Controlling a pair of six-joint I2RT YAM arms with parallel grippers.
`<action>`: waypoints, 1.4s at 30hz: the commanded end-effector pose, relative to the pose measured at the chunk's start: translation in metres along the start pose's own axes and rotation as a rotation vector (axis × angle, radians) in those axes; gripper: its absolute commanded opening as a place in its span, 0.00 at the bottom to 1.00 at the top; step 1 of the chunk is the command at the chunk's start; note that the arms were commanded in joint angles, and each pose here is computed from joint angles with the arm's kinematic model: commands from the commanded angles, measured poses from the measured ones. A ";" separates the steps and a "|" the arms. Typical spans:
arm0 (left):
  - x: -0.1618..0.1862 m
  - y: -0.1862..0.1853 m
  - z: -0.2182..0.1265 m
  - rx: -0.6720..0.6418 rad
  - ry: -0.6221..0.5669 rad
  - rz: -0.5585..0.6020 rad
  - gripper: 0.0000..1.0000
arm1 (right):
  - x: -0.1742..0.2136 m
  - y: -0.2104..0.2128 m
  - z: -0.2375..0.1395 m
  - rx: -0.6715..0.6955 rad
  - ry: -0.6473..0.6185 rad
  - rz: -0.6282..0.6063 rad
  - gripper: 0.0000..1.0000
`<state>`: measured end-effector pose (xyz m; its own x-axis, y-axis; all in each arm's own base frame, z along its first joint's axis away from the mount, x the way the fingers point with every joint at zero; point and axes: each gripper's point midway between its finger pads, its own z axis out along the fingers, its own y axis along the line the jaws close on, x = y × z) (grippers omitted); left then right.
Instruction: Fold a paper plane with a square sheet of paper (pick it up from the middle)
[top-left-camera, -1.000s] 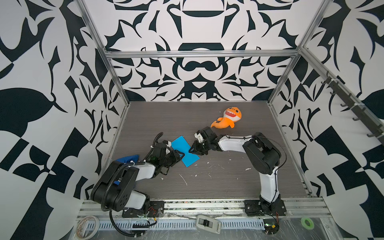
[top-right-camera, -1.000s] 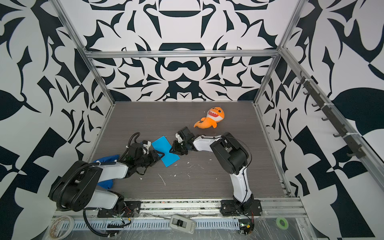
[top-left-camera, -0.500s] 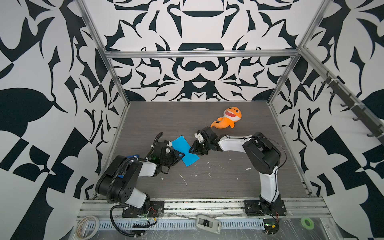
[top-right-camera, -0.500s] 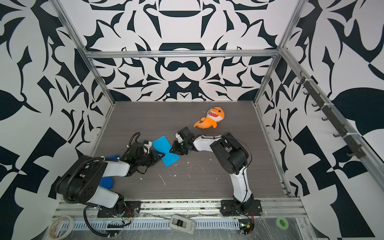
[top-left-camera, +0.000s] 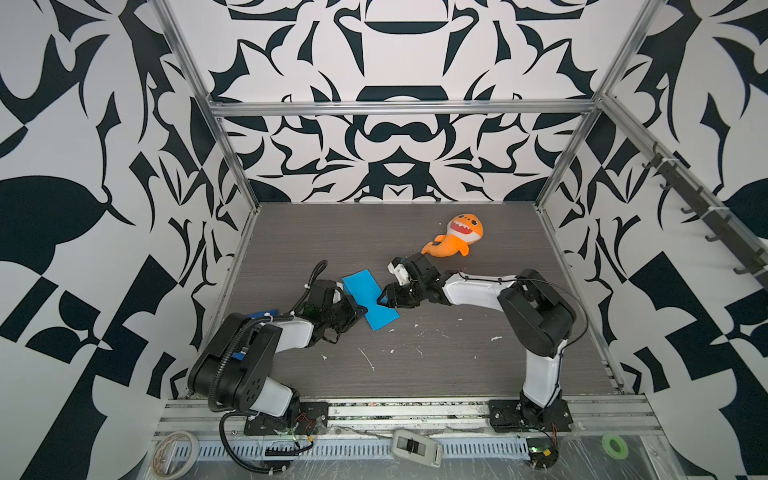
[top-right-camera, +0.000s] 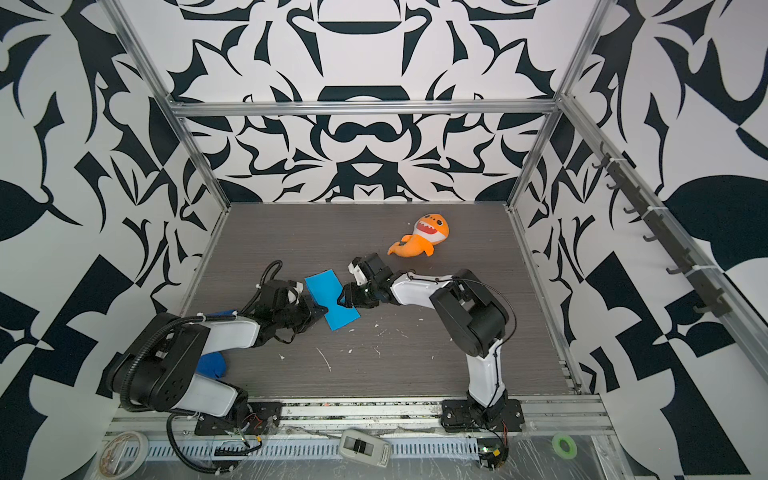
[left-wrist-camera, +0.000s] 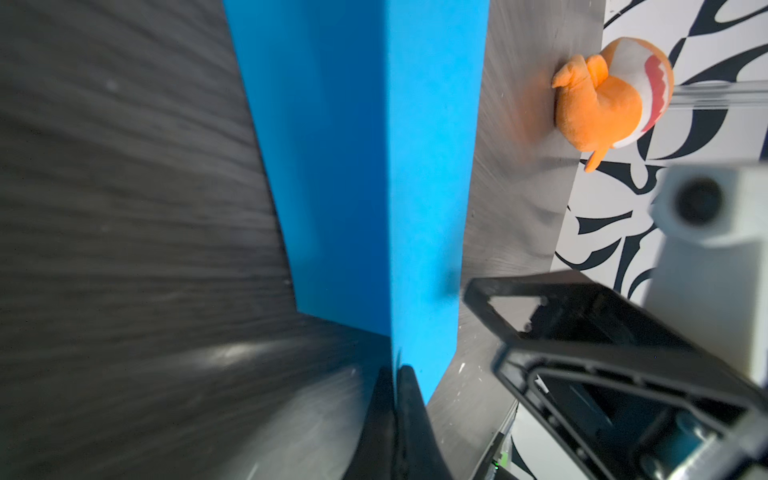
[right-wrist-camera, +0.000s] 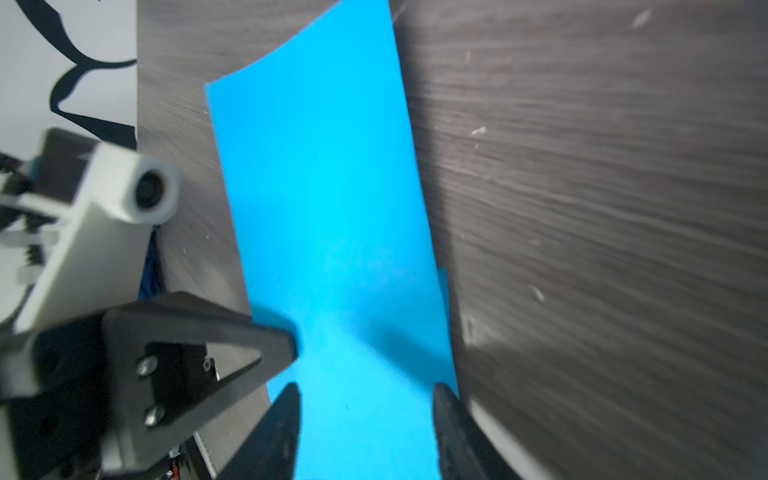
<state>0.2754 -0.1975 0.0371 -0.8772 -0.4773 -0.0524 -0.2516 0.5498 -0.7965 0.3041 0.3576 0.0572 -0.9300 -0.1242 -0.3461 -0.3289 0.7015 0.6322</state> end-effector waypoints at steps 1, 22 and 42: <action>0.001 -0.003 -0.005 -0.042 0.022 -0.067 0.03 | -0.013 0.003 -0.029 0.048 -0.120 -0.233 0.64; 0.004 -0.016 -0.002 -0.067 0.099 -0.189 0.03 | 0.036 0.054 -0.013 0.150 -0.313 -1.170 0.62; 0.002 -0.015 -0.008 -0.079 0.097 -0.193 0.13 | 0.037 0.057 -0.004 0.217 -0.332 -1.282 0.15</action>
<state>0.2729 -0.2052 0.0501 -0.8515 -0.5036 0.1461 -0.4296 0.5104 -0.7449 0.2482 0.3834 0.0579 0.0798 -0.6609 -0.7462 -0.8800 0.3050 -0.3642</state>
